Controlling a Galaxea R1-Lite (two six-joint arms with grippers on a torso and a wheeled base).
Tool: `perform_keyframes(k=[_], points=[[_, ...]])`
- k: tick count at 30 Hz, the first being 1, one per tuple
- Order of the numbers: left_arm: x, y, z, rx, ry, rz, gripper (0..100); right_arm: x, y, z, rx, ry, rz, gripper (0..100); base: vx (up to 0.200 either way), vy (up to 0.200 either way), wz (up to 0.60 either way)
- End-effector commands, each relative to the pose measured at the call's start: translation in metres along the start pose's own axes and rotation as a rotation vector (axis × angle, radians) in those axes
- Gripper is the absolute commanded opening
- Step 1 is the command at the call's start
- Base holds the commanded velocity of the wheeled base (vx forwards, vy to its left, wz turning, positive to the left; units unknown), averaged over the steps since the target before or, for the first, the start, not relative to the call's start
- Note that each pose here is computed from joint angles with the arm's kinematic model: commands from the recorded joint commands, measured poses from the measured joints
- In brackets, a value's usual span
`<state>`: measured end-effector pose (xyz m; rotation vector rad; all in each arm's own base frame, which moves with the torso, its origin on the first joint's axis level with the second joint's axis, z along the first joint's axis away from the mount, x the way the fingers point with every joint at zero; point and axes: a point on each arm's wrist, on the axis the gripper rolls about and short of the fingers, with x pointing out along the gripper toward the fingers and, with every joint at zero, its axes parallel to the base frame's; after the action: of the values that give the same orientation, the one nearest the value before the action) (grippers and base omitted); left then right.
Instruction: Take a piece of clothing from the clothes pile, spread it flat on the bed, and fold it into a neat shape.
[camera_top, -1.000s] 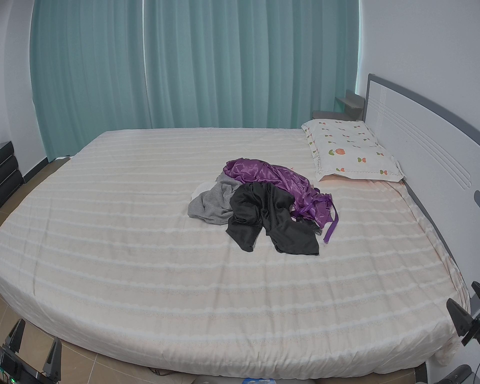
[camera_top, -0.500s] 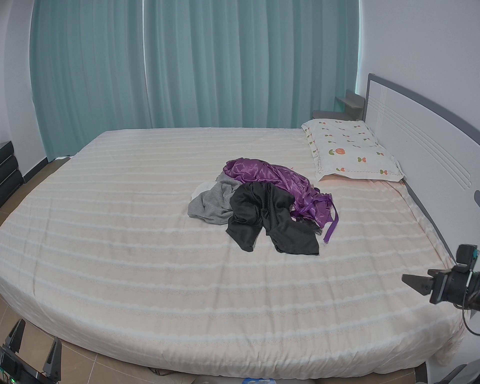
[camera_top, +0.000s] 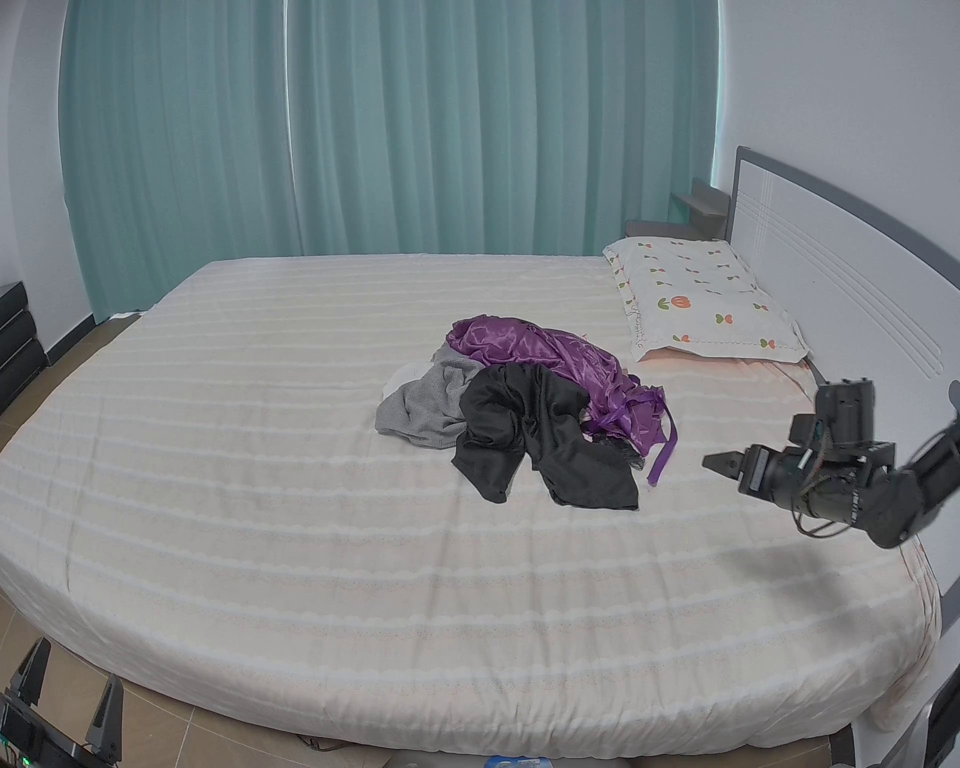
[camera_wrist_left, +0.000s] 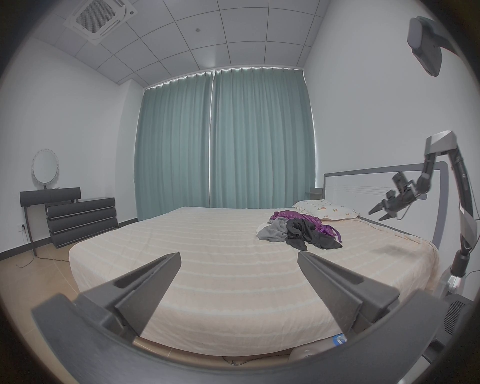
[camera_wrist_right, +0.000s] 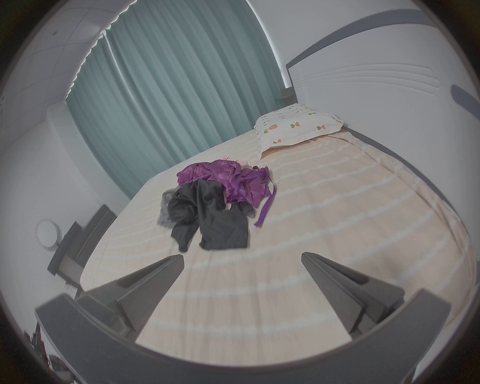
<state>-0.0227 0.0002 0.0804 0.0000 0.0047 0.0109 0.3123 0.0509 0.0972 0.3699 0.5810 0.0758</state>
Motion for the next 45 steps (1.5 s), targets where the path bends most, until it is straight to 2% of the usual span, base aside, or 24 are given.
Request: perform_keyframes(k=[1, 9, 14, 29, 35, 36, 45], points=[[0.0, 0.0, -0.005, -0.002, -0.002, 0.001, 100, 0.132, 0.006, -0.019, 0.088, 0.013, -0.047, 100, 0.0, 0.0, 0.0], [0.0, 0.0, -0.005, -0.002, -0.002, 0.001, 100, 0.185, 0.025, -0.033, 0.152, 0.072, -0.037, 100, 0.0, 0.0, 0.0], [0.0, 0.0, -0.005, -0.005, 0.0, 0.003, 100, 0.21, 0.024, -0.045, 0.151, 0.094, -0.048, 100, 0.0, 0.0, 0.0], [0.0, 0.0, -0.005, -0.002, 0.0, 0.003, 100, 0.239, 0.035, -0.055, 0.152, 0.1, -0.042, 100, 0.0, 0.0, 0.0], [0.0, 0.0, -0.005, -0.003, 0.0, 0.003, 100, 0.25, 0.04, -0.056, 0.148, 0.062, -0.047, 100, 0.0, 0.0, 0.0], [0.0, 0.0, -0.005, -0.003, 0.0, 0.003, 100, 0.25, 0.04, -0.056, 0.148, 0.062, -0.047, 0, 0.0, 0.0, 0.0], [0.0, 0.0, -0.005, -0.005, 0.0, 0.003, 100, 0.249, 0.05, -0.064, 0.136, 0.072, -0.031, 0, 0.0, 0.0, 0.0]])
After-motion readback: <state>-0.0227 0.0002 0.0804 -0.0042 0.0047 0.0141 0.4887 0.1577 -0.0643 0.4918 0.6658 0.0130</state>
